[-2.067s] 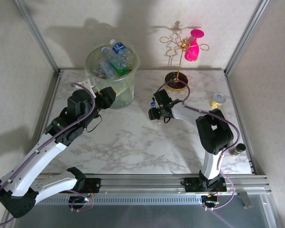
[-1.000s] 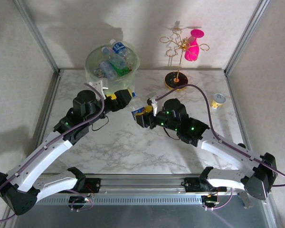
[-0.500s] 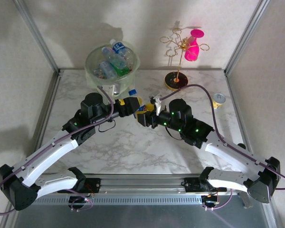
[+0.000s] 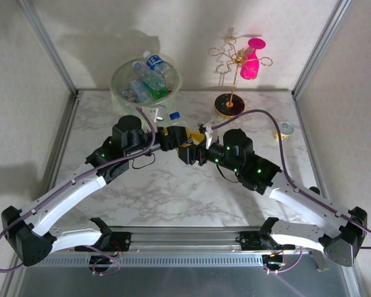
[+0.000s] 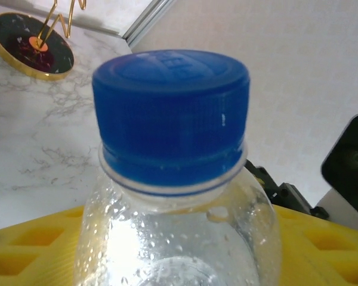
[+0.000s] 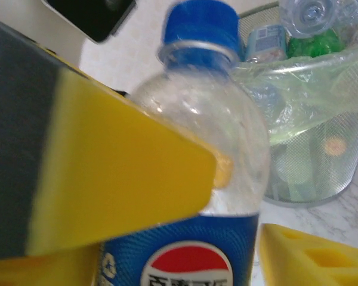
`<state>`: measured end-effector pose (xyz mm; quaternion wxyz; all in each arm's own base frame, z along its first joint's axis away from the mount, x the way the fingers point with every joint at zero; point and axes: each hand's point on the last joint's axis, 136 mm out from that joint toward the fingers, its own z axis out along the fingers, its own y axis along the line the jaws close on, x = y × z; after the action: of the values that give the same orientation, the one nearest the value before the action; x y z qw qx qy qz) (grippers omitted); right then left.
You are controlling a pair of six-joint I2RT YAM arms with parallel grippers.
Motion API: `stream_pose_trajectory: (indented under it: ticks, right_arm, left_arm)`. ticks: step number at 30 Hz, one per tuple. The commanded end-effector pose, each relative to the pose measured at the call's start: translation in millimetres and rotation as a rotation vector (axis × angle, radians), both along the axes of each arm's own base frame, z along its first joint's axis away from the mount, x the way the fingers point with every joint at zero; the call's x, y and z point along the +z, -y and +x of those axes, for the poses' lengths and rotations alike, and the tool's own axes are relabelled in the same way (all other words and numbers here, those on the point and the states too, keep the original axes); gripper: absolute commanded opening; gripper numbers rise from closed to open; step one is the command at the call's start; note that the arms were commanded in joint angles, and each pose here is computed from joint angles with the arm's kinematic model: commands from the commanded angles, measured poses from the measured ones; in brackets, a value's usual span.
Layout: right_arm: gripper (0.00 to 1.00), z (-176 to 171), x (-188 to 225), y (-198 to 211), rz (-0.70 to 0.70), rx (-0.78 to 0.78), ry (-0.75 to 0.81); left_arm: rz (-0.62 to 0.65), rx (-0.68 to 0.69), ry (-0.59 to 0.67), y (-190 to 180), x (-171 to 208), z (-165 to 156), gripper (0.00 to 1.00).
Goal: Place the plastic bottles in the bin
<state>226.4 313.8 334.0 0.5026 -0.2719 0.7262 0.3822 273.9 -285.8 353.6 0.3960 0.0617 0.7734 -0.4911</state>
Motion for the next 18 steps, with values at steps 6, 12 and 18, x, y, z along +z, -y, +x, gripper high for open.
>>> stream_pose_trajectory:
  ticks: [6, 12, 18]
  right_arm:
    - [0.89, 13.0, 38.7, 25.8, 0.032, -0.160, 0.071]
    - [0.95, 9.0, 47.1, 45.1, 0.047, -0.207, 0.115]
    - [0.95, 8.5, 33.9, 48.9, 0.024, -0.217, 0.099]
  left_arm:
    - [0.062, 0.158, 0.125, -36.9, 54.5, 36.7, 0.59]
    - [0.080, 0.433, 0.132, -116.0, 80.0, 95.8, 0.53]
    - [0.072, 0.642, 0.085, -171.1, 82.2, 148.9, 0.45]
